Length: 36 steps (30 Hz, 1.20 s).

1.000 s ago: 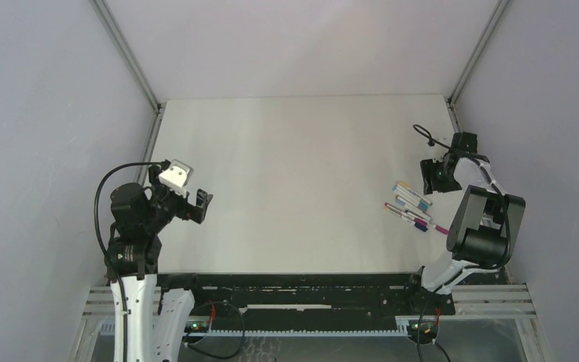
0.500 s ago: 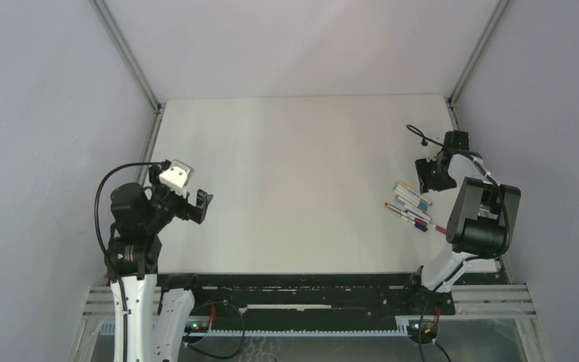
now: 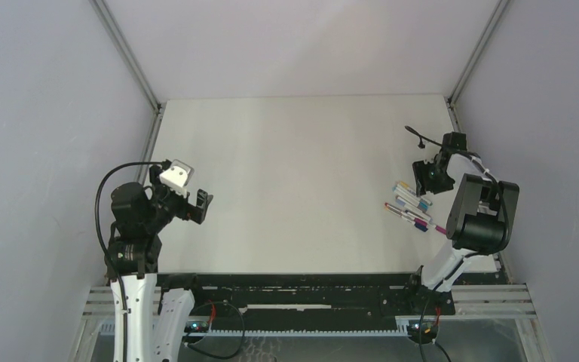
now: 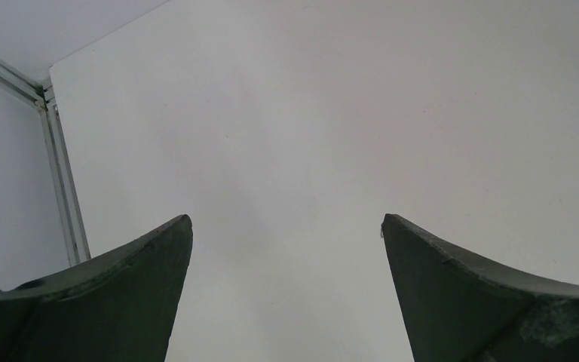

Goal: Open the pen caps
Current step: Pick up the pen from the center of the board.

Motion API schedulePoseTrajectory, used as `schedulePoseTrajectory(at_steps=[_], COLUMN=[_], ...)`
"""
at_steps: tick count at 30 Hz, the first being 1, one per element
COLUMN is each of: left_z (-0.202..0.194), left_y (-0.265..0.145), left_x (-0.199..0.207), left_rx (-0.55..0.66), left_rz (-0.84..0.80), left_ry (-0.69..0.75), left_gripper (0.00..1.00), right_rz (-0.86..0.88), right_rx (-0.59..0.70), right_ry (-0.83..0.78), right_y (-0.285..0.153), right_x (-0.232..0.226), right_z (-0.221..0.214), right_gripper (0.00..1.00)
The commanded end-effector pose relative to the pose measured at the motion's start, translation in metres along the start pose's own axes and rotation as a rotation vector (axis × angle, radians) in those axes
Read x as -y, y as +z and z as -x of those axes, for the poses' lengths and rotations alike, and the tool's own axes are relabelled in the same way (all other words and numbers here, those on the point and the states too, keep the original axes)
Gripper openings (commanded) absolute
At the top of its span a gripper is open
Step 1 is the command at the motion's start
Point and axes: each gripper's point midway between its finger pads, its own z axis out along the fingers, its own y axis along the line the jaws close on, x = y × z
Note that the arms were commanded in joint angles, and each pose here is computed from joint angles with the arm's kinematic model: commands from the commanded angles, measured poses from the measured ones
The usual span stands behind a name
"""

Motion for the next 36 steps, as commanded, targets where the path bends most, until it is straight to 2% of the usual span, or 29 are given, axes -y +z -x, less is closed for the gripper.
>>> schedulePoseTrajectory(at_steps=[1, 14, 30, 36], left_z=[-0.006, -0.007, -0.005, -0.005], left_y=[0.004, 0.004, 0.003, 0.003], left_x=[0.001, 0.001, 0.002, 0.002], left_rx=[-0.007, -0.008, -0.003, -0.003], left_rz=[-0.014, -0.013, -0.015, -0.016], left_ry=[0.007, 0.008, 0.009, 0.009], left_gripper=[1.00, 1.00, 1.00, 1.00], right_rz=[-0.005, 0.021, 0.153, 0.163], right_rx=[0.026, -0.003, -0.035, -0.061], right_ry=[-0.023, -0.017, -0.082, -0.120], right_y=[0.000, 0.013, 0.026, 0.033], right_x=[0.003, 0.002, -0.027, -0.039], right_z=[0.014, 0.014, 0.017, 0.015], right_gripper=[0.56, 0.52, 0.39, 0.31])
